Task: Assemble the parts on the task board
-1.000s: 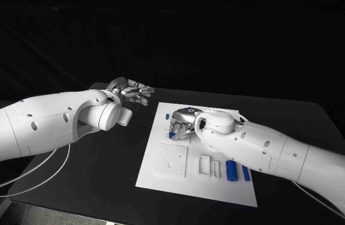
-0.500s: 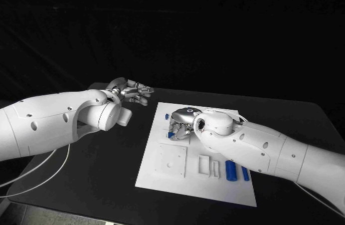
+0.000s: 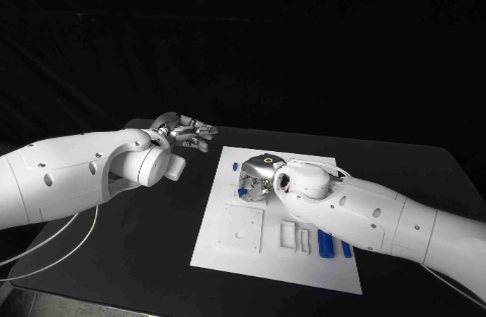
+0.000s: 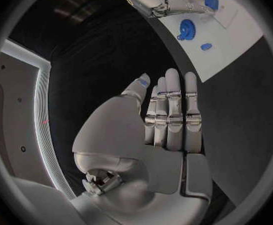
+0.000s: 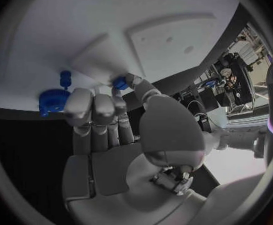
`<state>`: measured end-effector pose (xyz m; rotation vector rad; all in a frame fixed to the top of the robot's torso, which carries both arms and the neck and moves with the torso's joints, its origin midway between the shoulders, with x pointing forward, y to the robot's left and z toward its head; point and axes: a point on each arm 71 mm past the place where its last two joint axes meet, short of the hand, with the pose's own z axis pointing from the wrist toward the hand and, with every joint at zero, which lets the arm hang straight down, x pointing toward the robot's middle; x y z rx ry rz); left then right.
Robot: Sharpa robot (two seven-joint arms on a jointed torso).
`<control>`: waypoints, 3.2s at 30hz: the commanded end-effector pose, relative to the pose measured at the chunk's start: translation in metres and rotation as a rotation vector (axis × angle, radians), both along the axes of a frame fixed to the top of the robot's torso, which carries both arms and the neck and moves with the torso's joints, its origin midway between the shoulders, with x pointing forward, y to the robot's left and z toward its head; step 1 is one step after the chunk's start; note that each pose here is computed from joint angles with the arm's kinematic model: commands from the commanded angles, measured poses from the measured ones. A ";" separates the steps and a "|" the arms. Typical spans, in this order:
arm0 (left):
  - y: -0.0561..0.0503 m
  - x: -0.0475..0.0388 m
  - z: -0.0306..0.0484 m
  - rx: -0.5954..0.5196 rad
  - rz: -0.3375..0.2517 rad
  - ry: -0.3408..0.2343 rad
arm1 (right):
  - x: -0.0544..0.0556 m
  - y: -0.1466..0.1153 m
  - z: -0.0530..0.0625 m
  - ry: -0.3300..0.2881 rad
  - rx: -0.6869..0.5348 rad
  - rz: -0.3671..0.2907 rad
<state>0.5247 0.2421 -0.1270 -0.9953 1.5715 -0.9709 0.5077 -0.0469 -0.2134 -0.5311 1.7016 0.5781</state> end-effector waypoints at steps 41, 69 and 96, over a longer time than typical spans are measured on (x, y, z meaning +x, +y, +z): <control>-0.041 -0.0181 -0.0414 0.093 -0.546 0.198 | -0.018 -0.056 0.069 0.054 0.383 -0.104; -0.057 -0.0162 -0.0429 0.129 -0.551 0.166 | -0.030 -0.051 0.072 0.060 0.386 -0.055; -0.066 -0.0170 -0.0397 0.094 -0.583 0.129 | -0.028 -0.046 0.070 0.071 0.370 -0.051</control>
